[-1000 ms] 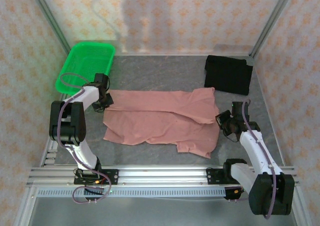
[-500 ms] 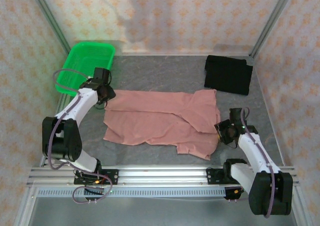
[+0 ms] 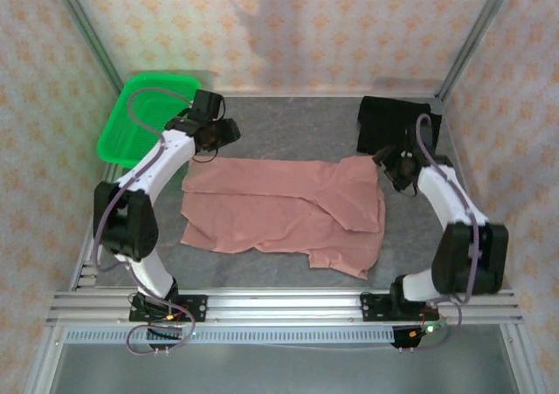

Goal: Fold and stack the t-shirts

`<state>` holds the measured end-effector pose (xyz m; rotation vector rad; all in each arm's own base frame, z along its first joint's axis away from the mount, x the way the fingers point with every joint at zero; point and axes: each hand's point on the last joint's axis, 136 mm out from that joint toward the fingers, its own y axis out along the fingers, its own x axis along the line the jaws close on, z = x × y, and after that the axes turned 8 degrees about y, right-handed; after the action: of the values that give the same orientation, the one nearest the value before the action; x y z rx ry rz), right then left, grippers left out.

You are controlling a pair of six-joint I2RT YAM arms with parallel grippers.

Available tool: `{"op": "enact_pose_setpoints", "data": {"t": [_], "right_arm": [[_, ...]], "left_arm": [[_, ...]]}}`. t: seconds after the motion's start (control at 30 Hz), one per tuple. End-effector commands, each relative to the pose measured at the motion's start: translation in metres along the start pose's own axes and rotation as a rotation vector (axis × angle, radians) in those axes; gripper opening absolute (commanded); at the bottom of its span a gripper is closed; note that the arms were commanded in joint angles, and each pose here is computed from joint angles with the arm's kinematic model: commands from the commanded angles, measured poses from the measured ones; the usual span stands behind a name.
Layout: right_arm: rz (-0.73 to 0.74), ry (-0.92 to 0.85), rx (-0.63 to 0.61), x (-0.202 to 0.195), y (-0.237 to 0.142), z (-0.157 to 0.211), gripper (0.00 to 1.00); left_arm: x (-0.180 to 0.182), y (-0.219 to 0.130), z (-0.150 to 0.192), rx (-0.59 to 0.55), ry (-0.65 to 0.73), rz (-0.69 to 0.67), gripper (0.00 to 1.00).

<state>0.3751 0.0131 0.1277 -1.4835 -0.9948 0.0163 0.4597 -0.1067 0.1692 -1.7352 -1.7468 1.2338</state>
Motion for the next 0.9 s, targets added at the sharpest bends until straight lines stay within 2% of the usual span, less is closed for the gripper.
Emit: {"op": "enact_pose_setpoints", "data": {"t": [0.0,0.13,0.23,0.4,0.63,0.8,0.87], "right_arm": [[-0.047,-0.123,0.033,0.019,0.028,-0.015,0.60],[-0.059,-0.139,0.063,0.025,0.056,-0.022,0.55],[-0.039,-0.146,0.088,0.019,0.068,-0.021,0.53],[-0.033,-0.155,0.109,0.010,0.075,-0.014,0.49],[-0.025,-0.131,0.120,-0.002,0.091,-0.008,0.35],[-0.008,-0.133,0.114,-0.008,0.093,-0.008,0.34],[0.006,-0.146,0.114,-0.010,0.092,-0.008,0.39]], "left_arm": [[-0.014,0.026,0.011,0.084,0.067,0.063,0.50],[0.000,0.063,0.025,0.183,0.056,0.021,0.45],[0.019,0.081,0.032,0.216,0.010,-0.016,0.43],[0.043,0.094,0.036,0.233,-0.016,-0.069,0.41],[0.063,0.108,0.049,0.279,-0.027,-0.102,0.39],[0.071,0.113,0.057,0.300,-0.032,-0.115,0.38],[0.073,0.114,0.060,0.311,-0.028,-0.124,0.38]]}}
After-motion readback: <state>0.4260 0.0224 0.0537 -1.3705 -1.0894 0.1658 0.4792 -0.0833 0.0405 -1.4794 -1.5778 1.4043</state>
